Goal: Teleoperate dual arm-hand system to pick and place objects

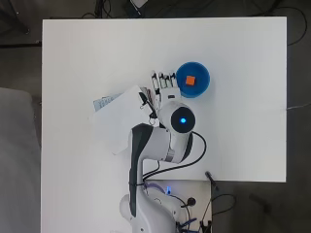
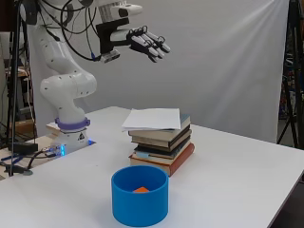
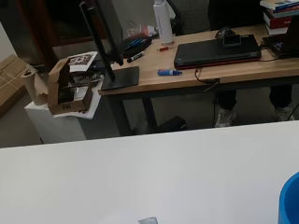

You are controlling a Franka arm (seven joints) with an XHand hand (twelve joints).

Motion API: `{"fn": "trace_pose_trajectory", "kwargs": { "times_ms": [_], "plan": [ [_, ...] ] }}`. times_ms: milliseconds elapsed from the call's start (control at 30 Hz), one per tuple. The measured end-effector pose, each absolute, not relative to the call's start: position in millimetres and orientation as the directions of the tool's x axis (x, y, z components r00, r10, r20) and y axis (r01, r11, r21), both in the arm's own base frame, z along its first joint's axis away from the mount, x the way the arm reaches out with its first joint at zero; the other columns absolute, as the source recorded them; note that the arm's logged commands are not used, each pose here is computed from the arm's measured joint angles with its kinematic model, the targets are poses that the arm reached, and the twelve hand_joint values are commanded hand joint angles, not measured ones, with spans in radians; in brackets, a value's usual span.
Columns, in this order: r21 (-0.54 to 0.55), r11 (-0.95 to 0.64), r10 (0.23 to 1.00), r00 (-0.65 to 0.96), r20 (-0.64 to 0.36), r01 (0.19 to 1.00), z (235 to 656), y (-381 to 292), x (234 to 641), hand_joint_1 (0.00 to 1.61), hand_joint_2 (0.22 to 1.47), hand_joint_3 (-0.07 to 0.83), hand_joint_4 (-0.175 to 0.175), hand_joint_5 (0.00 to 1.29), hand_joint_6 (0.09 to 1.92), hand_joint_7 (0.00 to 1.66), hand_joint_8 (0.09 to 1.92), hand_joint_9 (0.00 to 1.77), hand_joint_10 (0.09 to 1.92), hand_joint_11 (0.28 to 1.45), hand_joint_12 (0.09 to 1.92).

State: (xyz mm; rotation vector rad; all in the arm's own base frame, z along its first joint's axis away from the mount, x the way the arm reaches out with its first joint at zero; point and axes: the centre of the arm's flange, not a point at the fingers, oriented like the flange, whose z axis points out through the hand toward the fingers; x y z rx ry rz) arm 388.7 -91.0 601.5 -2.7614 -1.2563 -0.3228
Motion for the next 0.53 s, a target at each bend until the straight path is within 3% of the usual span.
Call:
{"fn": "trace_pose_trajectory", "kwargs": {
  "times_ms": [100,233,533],
  "plan": [
    [-0.006,-0.604,0.776,0.590,0.224,0.797,609.8,-72.9,367.6,0.46,1.06,0.002,0.041,0.59,0.09,0.78,0.09,0.88,0.09,0.55,0.09],
    [0.069,-0.556,0.816,0.528,0.237,0.828,637.2,-36.2,341.0,0.47,1.07,0.006,0.046,0.59,0.09,0.79,0.09,0.89,0.09,0.56,0.09],
    [0.115,-0.563,0.818,0.531,0.219,0.819,638.7,7.6,327.3,0.48,1.10,0.009,0.045,0.61,0.09,0.81,0.09,0.91,0.09,0.55,0.09]
  ]
}}
